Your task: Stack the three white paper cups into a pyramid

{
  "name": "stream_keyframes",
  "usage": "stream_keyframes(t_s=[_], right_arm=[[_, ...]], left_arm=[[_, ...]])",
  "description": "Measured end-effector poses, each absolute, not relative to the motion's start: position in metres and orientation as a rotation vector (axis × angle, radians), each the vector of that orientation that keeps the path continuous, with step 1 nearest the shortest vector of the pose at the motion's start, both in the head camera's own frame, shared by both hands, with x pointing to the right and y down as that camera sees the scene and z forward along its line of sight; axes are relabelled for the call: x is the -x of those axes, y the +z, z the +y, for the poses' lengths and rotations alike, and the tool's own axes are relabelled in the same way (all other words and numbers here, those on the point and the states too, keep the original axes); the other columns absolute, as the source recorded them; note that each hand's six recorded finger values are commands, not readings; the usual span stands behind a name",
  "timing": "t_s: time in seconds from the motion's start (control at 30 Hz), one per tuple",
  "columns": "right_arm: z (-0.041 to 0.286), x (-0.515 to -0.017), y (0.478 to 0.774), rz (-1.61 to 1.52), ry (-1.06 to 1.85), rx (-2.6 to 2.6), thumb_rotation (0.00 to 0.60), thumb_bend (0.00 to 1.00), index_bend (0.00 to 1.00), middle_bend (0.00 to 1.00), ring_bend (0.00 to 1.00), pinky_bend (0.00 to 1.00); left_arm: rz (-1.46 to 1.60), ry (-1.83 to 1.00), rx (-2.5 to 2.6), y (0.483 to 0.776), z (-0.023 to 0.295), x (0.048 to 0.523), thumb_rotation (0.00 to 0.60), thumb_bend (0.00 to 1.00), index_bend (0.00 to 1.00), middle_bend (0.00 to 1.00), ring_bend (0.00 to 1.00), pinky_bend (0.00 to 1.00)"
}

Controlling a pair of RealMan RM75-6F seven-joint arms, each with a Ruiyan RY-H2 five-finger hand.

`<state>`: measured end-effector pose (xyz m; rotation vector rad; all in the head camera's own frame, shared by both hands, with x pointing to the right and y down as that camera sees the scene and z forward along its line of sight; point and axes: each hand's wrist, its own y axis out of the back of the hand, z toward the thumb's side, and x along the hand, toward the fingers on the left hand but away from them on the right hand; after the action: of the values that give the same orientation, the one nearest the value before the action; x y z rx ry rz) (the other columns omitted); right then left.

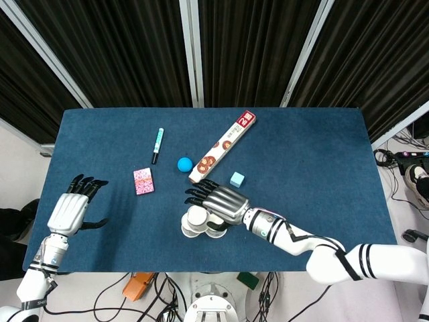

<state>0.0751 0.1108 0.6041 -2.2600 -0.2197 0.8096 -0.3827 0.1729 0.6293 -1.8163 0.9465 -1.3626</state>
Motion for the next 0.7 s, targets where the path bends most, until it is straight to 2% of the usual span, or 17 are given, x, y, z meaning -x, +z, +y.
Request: stream_keyframes(t_s=[0.23, 0.37, 0.53, 0.7], right_arm=[[0.093, -0.104, 0.589, -0.363, 0.821, 2.195, 0.6, 0.53, 0.07, 0.14, 0.0, 0.07], [0.08, -0.148, 0.58, -0.5, 0.883, 2.083, 0.6, 0.46, 0.02, 0.12, 0.0, 0.06], [0.083, -0.233, 0.569, -0.716, 1.031, 1.91, 0.6, 0.41, 0.0, 0.06, 0.0, 0.04], [0.117, -0.326, 0.557, -0.929, 1.208, 1.774, 0.6, 0.37, 0.0, 0.02, 0.0, 0.02]], left_arm=[[0.967, -1.374, 1.779, 0.623, 0.169, 0.395, 0.6, 0.14, 0.17, 0.19, 0.11, 0.0], [0.977, -1.399, 1.728, 0.616, 0.167, 0.411, 0.6, 0.14, 0.17, 0.19, 0.11, 0.0], [1.015, -1.427, 1.663, 0.606, 0.169, 0.433, 0.6, 0.14, 0.17, 0.19, 0.11, 0.0], [1.072, -1.446, 1.617, 0.597, 0.178, 0.453, 0.6, 0.14, 0.17, 0.19, 0.11, 0.0]])
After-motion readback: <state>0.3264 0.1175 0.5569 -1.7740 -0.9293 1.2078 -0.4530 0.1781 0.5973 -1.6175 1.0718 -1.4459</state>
